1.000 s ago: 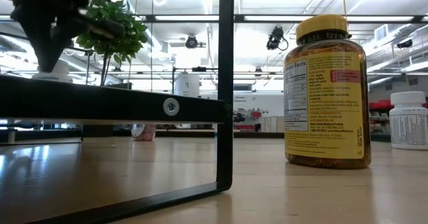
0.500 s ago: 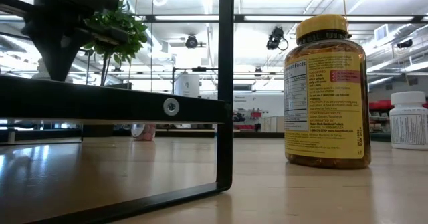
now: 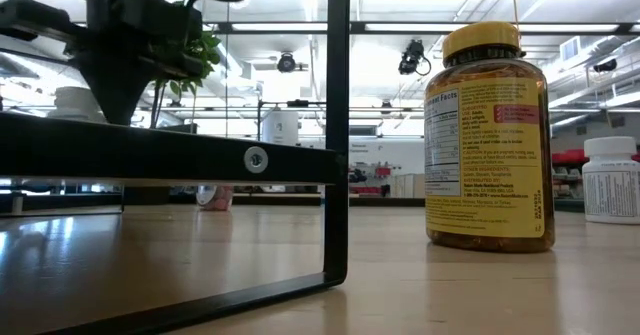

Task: Pick and place medicine bottles onto shelf by color
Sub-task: Put the left white pill bottle on the shelf, then put the blue transparent pill bottle on the shelf

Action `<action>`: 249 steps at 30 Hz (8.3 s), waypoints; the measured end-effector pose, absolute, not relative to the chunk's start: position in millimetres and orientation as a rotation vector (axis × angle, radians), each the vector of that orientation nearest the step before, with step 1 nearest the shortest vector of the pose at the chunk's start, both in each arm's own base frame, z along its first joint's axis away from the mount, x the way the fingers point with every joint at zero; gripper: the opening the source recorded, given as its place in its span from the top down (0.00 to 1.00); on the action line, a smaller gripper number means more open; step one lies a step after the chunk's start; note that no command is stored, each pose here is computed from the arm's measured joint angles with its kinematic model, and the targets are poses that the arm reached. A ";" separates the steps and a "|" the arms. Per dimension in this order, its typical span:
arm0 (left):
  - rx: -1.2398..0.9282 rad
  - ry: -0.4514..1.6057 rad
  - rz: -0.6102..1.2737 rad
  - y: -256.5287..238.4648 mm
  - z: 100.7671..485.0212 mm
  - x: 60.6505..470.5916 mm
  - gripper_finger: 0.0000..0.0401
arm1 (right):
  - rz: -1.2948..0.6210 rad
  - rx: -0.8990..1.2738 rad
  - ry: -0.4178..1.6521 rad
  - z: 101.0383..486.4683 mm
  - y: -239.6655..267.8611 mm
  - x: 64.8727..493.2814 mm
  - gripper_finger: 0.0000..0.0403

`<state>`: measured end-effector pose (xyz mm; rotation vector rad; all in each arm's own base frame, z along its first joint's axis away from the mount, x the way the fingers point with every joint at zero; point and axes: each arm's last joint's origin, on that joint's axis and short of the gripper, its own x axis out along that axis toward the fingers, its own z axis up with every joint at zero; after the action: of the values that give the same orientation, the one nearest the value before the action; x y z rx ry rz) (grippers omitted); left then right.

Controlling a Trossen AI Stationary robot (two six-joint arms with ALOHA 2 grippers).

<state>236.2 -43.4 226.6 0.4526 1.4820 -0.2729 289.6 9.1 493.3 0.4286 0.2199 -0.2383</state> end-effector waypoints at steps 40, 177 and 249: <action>0.338 1.203 0.172 5.2 304.5 271.3 0.94 | -0.253 0.505 0.258 488.9 11.5 288.2 0.41; 0.368 1.573 -0.216 176.1 256.3 213.2 0.28 | -0.213 0.433 0.270 489.0 27.4 287.0 0.41; 0.408 1.364 -0.462 197.0 211.2 245.6 0.55 | -0.226 0.529 0.258 489.2 27.4 287.1 0.41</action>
<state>245.6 197.0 211.2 0.4082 1.3644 -0.4624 287.1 27.4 489.2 0.5294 0.2577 -0.2259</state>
